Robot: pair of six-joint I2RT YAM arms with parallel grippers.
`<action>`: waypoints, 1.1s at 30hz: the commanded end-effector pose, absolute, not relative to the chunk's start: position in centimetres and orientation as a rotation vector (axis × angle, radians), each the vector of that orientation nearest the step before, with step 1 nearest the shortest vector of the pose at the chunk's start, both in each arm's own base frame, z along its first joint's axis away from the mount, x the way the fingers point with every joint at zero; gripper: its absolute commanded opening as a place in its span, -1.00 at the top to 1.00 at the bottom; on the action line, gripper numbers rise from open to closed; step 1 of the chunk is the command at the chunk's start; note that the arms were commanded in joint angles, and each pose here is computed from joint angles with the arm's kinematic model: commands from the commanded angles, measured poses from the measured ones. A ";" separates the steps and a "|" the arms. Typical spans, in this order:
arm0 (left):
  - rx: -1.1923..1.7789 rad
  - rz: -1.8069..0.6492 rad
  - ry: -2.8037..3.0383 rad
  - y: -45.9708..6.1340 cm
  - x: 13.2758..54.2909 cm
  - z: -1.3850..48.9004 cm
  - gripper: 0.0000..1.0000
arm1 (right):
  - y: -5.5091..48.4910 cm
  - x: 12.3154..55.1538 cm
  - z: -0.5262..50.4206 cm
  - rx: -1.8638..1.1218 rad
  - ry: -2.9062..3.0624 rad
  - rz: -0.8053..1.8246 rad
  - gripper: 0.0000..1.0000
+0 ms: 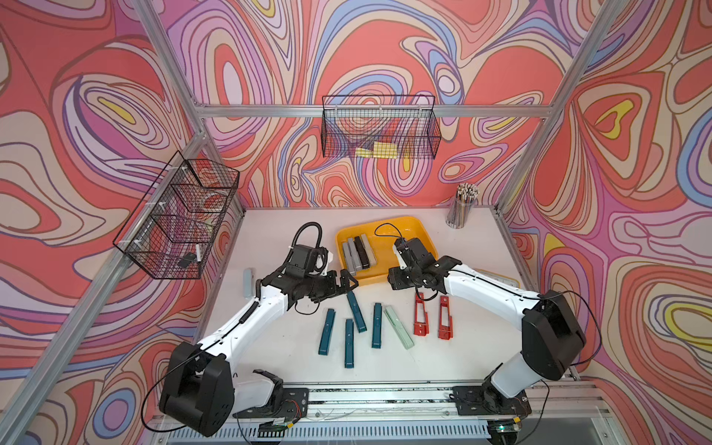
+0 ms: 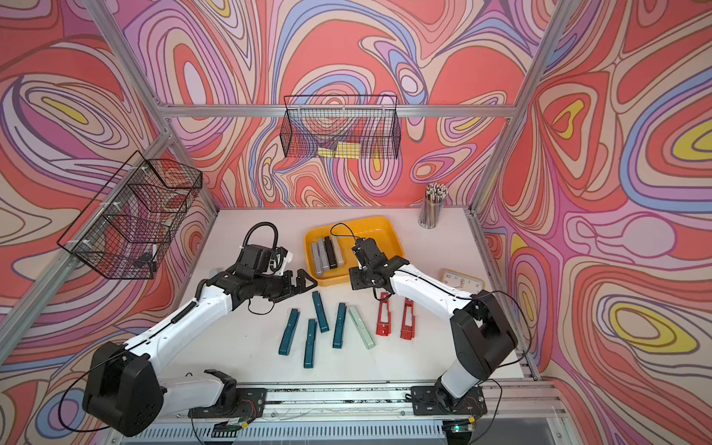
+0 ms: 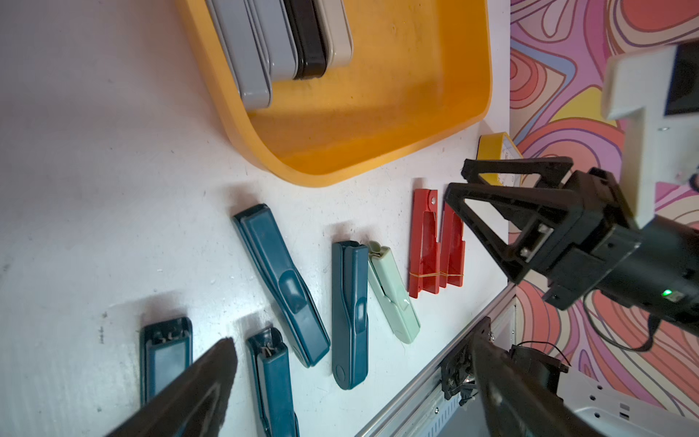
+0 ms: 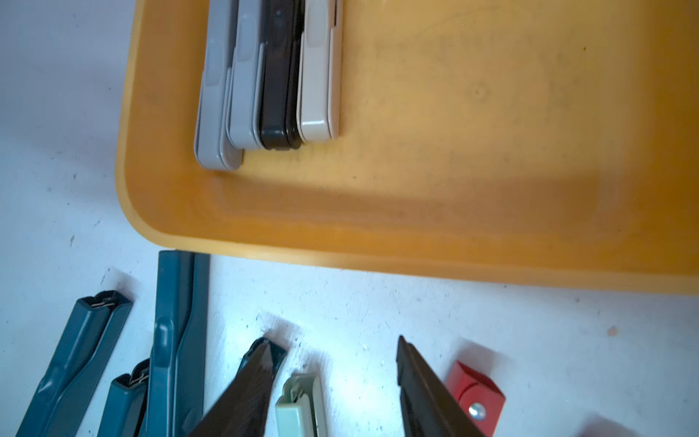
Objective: Put the pruning pliers into the storage box
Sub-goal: Pick up the pruning pliers from the center of the board.
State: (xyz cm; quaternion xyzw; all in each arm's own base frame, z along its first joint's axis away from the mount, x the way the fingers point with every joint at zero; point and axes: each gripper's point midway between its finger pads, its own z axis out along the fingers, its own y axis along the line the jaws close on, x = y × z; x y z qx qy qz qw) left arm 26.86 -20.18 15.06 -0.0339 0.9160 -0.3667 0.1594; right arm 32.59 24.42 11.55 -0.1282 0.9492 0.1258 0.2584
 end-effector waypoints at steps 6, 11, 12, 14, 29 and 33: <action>-0.174 -1.095 2.658 -21.3 22.2 14.1 -0.98 | 25.7 25.8 8.9 -0.305 2.664 0.277 -0.09; -0.177 -1.083 2.690 -20.9 19.9 13.8 -0.98 | 25.6 22.8 8.8 -0.290 2.648 0.251 -0.11; -0.175 -1.081 2.693 -20.9 19.6 13.7 -0.99 | 25.3 22.4 8.8 -0.276 2.647 0.244 -0.11; -0.174 -1.079 2.704 -20.8 18.9 13.3 -0.98 | 24.8 21.9 8.8 -0.251 2.644 0.239 -0.11; -0.164 -1.072 2.770 -20.0 16.0 12.5 -0.98 | 22.9 18.9 6.7 -0.209 2.670 0.277 -0.17; -0.159 -1.085 2.778 -20.0 15.6 12.4 -0.98 | 22.9 18.7 6.0 -0.225 2.681 0.282 -0.18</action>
